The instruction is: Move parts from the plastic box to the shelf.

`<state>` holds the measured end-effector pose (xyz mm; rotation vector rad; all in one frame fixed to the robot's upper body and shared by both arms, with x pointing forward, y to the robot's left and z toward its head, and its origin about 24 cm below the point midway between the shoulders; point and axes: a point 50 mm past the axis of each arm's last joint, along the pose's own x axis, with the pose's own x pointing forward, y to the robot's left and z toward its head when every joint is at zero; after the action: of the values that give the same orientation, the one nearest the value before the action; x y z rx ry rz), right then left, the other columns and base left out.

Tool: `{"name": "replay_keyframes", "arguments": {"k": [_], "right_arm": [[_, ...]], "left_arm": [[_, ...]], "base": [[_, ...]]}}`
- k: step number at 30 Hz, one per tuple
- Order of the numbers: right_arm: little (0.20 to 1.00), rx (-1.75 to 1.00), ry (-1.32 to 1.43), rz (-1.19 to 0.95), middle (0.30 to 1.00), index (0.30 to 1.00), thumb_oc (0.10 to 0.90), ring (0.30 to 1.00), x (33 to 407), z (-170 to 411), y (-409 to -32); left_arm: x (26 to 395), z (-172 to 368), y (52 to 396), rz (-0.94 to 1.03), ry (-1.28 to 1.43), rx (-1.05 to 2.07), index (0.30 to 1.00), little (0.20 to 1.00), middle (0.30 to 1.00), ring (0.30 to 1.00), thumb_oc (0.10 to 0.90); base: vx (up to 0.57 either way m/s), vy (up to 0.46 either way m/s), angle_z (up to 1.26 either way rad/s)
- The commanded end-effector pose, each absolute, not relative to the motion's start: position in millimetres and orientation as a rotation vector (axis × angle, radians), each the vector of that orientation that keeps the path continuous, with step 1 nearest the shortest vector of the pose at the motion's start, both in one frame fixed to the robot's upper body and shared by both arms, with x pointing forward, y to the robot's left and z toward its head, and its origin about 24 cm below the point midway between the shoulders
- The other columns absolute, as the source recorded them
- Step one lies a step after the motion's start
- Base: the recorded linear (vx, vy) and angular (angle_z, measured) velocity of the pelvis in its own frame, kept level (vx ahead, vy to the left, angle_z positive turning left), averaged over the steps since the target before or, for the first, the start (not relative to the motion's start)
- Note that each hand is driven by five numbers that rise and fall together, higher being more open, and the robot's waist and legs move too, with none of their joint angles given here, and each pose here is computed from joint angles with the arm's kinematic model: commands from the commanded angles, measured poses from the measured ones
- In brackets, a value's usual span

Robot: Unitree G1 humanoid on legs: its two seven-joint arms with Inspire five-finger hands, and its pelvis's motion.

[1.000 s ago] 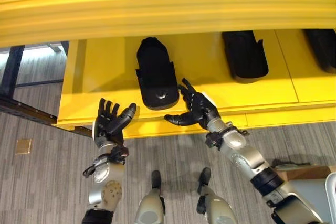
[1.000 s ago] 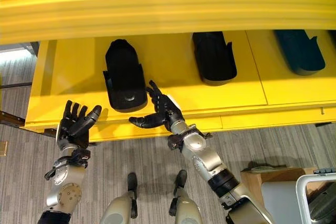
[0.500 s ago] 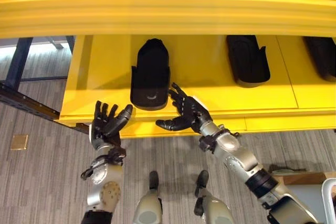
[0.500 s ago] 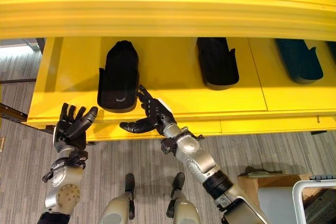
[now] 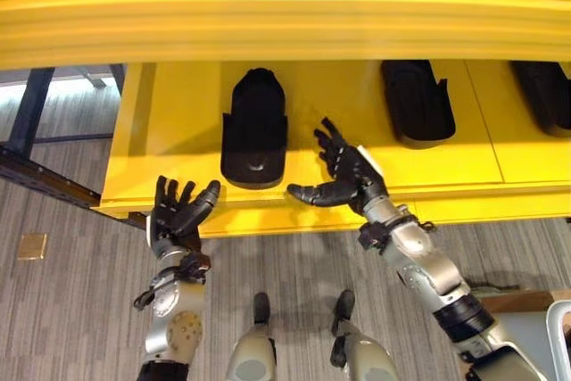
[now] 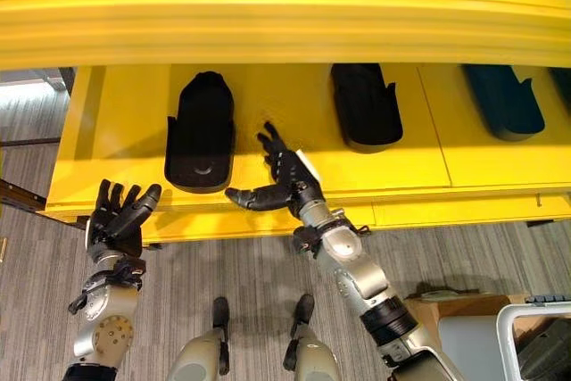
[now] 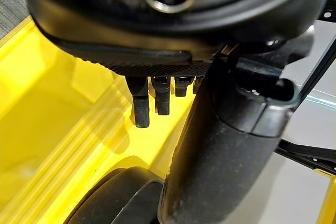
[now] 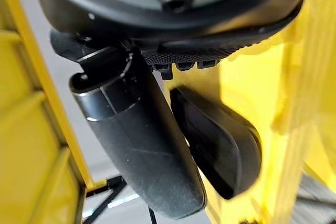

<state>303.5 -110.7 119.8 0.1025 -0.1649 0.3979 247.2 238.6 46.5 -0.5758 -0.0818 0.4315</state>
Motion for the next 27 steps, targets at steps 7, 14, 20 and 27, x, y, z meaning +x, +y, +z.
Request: {"name": "replay_keyframes", "arguments": {"k": [7, 14, 20, 27], "right_arm": [[1.000, 0.175, -0.414, 0.461, 1.000, 1.000, 0.900, 1.000, 279, 157, -112], [1.000, 0.183, -0.350, 0.444, 1.000, 1.000, 0.900, 1.000, 271, 140, -126], [1.000, 0.176, -0.320, 0.427, 1.000, 1.000, 0.900, 1.000, 267, 130, -133], [1.000, 0.178, -0.315, 0.435, 1.000, 1.000, 0.900, 1.000, 268, 129, -131]], "left_arm": [[224, 76, 271, 0.462, -0.250, -0.503, 1.000, 1.000, 1.000, 1.000, 0.900], [217, 99, 271, 0.415, -0.352, -0.475, 1.000, 1.000, 1.000, 1.000, 0.900], [221, 138, 262, 0.306, -0.520, -0.471, 1.000, 1.000, 1.000, 1.000, 0.900], [236, 157, 259, 0.297, -0.593, -0.440, 1.000, 1.000, 1.000, 1.000, 0.900]], "base": [[0.00, -0.004, -0.01], [0.00, 0.000, 0.00], [0.02, -0.003, -0.01], [0.01, 0.002, -0.02]]}}
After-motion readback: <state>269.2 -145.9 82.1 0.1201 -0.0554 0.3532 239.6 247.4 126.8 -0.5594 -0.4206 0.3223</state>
